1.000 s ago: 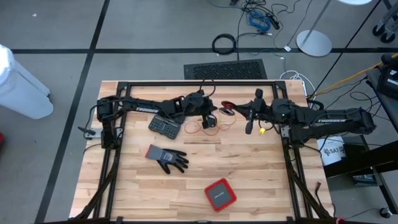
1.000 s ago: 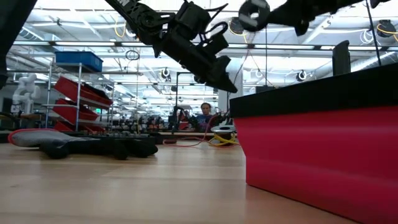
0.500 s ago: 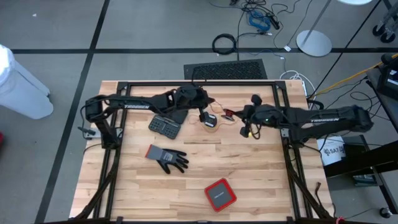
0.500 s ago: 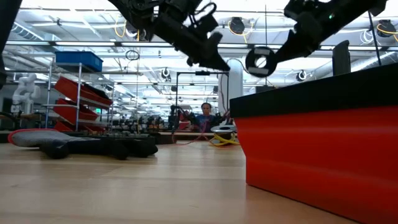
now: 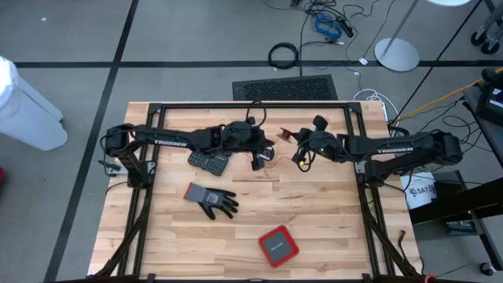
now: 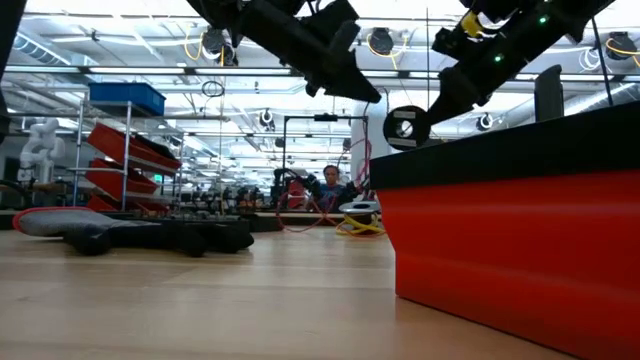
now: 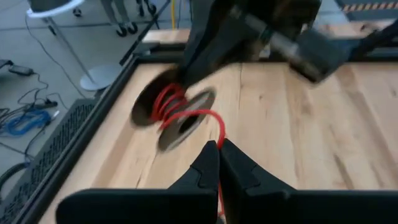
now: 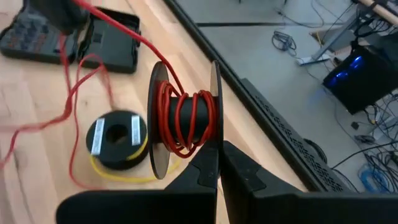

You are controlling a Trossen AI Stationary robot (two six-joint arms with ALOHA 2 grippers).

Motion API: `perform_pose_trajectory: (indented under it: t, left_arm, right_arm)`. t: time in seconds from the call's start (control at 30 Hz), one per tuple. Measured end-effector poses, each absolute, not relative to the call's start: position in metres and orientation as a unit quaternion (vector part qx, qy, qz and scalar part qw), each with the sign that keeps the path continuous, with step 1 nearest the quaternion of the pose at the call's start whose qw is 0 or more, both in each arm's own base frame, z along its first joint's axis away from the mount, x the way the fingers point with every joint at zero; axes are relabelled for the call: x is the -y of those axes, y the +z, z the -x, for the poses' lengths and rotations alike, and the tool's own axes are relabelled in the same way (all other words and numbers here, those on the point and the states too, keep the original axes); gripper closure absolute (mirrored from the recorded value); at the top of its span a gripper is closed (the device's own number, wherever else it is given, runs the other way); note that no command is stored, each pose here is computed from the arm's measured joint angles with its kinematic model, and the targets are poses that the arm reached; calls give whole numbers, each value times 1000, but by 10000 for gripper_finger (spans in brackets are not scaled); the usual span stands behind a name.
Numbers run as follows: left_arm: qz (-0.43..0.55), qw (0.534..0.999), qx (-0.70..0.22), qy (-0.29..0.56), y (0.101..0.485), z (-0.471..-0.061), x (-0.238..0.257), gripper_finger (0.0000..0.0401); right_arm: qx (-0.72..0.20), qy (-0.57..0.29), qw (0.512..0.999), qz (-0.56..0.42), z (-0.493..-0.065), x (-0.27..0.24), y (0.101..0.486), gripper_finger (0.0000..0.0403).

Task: Coil cords
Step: Coil the red wire onto the spool

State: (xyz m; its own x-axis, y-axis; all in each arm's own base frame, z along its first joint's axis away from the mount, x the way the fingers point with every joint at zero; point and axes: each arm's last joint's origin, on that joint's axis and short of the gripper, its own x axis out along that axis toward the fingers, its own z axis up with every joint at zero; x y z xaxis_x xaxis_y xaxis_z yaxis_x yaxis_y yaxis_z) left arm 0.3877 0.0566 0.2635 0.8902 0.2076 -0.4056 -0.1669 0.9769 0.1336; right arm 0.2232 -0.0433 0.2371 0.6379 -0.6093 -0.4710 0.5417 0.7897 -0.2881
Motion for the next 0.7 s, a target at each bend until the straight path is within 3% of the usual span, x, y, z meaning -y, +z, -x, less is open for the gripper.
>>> perform_pose_trajectory:
  t: [0.23,0.7]
  left_arm:
    - [-31,982,-164,93,264,-398,-48,401]
    - [-4,967,-181,180,222,-417,-51,401]
  right_arm:
    - [-221,-332,916,51,-243,47,237,403]
    - [-146,-335,930,38,-249,45,250,403]
